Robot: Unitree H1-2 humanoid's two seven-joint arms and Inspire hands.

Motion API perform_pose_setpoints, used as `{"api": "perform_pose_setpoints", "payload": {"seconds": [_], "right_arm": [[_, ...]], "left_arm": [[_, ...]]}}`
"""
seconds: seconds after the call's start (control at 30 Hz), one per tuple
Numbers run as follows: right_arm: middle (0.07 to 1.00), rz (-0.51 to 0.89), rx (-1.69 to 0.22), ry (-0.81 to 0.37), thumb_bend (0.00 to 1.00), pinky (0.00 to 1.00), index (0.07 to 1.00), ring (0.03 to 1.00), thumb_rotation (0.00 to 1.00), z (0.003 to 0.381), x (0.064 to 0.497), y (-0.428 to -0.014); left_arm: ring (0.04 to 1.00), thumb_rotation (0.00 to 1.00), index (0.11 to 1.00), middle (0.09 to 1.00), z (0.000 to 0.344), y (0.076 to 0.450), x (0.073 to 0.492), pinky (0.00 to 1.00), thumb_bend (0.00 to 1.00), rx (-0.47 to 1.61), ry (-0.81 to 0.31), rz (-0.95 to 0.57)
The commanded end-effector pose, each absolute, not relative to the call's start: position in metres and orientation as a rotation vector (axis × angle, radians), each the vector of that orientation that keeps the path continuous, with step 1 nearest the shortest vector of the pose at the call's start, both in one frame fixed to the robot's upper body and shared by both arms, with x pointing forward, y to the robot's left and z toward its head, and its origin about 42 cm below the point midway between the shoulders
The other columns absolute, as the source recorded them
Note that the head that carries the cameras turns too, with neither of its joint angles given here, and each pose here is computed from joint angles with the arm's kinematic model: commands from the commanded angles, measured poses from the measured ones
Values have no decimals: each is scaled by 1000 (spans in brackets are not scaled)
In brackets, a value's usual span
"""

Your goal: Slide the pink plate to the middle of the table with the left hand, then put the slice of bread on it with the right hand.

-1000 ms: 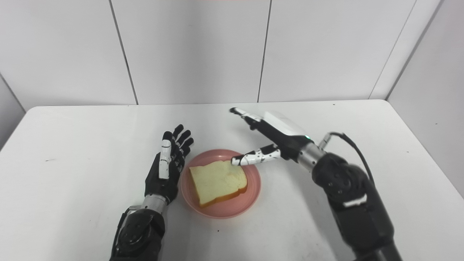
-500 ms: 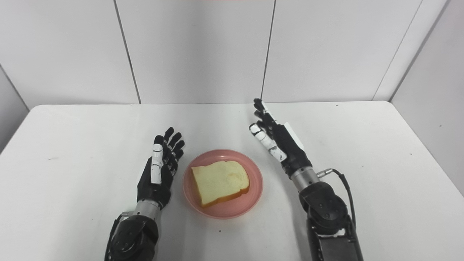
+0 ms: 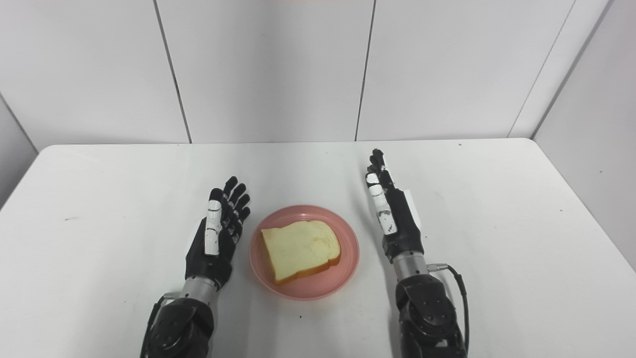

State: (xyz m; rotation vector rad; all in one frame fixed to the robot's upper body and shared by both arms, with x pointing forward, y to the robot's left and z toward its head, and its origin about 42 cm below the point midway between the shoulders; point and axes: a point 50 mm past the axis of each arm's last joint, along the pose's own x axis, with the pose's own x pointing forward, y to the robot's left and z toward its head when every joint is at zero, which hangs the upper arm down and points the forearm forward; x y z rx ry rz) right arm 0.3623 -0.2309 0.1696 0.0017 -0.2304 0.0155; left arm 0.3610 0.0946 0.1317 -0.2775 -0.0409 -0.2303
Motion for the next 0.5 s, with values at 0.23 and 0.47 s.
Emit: {"api": "perform_pose_setpoints", "payload": {"seconds": [0.23, 0.47], "right_arm": [[1000, -12, 6, -274, 652, 1000, 1000, 1000, 987, 164, 353, -228], [1000, 5, 24, -257, 608, 1000, 1000, 1000, 966, 161, 342, -222]], "left_arm": [[988, 1000, 955, 983, 141, 100, 367, 1000, 693, -270, -106, -233], [1000, 1000, 965, 993, 140, 103, 368, 1000, 697, -257, -100, -246]]}}
